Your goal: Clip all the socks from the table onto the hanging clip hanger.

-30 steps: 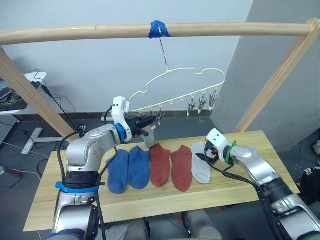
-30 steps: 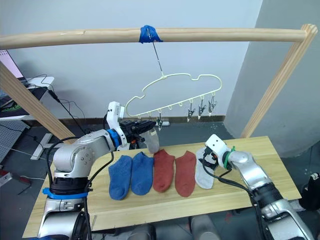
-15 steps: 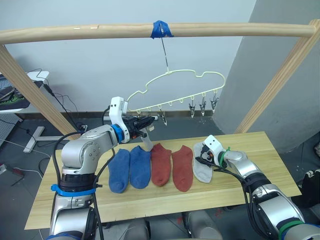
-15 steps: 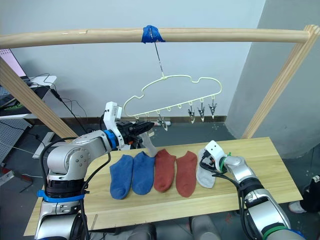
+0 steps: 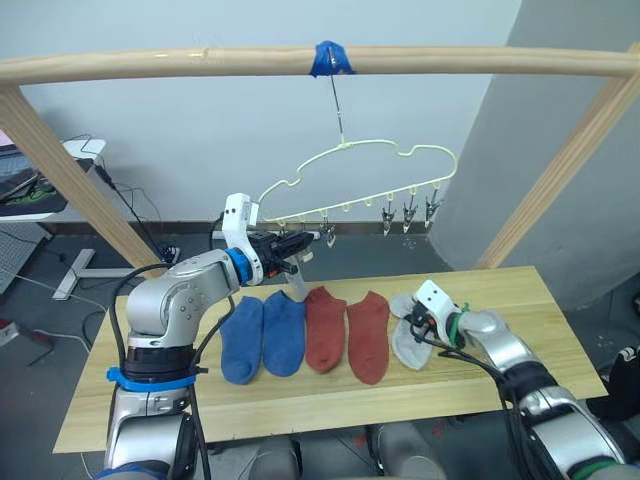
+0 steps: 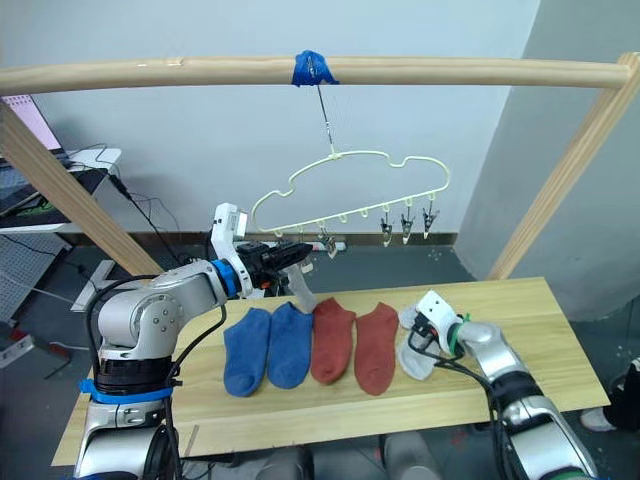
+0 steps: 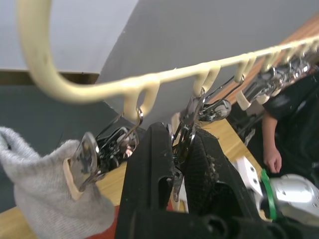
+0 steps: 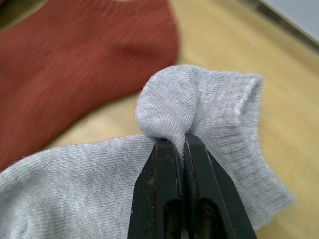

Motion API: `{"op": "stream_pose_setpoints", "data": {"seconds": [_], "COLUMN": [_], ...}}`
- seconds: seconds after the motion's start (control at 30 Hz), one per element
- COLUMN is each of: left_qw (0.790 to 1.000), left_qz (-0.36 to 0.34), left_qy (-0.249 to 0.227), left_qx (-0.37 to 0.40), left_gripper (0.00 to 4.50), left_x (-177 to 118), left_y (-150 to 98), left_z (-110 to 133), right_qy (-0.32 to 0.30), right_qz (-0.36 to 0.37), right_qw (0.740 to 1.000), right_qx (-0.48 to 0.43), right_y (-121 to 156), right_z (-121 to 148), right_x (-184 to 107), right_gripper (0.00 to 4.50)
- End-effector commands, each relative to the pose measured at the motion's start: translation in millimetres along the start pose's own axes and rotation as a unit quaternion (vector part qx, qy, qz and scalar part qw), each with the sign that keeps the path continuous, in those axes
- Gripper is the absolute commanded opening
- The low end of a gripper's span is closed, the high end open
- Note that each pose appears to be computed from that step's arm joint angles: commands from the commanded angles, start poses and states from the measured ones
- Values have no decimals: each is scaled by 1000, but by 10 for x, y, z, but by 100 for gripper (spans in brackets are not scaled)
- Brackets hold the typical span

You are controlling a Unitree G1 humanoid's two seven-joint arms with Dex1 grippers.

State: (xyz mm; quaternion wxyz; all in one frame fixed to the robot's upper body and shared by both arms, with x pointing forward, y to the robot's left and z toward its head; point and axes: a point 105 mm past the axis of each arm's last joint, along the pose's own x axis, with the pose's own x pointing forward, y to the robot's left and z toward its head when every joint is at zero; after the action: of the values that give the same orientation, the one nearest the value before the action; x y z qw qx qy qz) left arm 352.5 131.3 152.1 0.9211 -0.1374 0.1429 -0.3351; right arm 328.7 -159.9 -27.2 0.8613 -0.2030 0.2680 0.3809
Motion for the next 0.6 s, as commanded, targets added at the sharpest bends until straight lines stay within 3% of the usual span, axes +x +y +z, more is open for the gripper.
{"op": "stream_pose_setpoints", "data": {"seconds": [0.03, 0.27, 0.43, 0.6], "left_qw": [996, 981, 968, 961], "left_qz": [5, -10, -19, -19], "left_qy": [-5, -22, -39, -45], "left_qx": [-86, -193, -247, -272], "left_gripper": [27, 27, 27, 27], "left_x": [-12, 0, 44, 46], "left_y": [30, -12, -52, -69], "left_z": [0, 92, 165, 183], "right_qy": [-105, -185, -242, -268], "right_qz": [12, 55, 90, 90], "right_qw": [993, 979, 965, 959], "right_qx": [-55, -63, -40, -34], "right_y": [45, 433, 748, 809], "right_z": [643, 1334, 1791, 2007], "right_x": [-265, -577, -466, -403], "right_gripper": [2, 2, 2, 2]}}
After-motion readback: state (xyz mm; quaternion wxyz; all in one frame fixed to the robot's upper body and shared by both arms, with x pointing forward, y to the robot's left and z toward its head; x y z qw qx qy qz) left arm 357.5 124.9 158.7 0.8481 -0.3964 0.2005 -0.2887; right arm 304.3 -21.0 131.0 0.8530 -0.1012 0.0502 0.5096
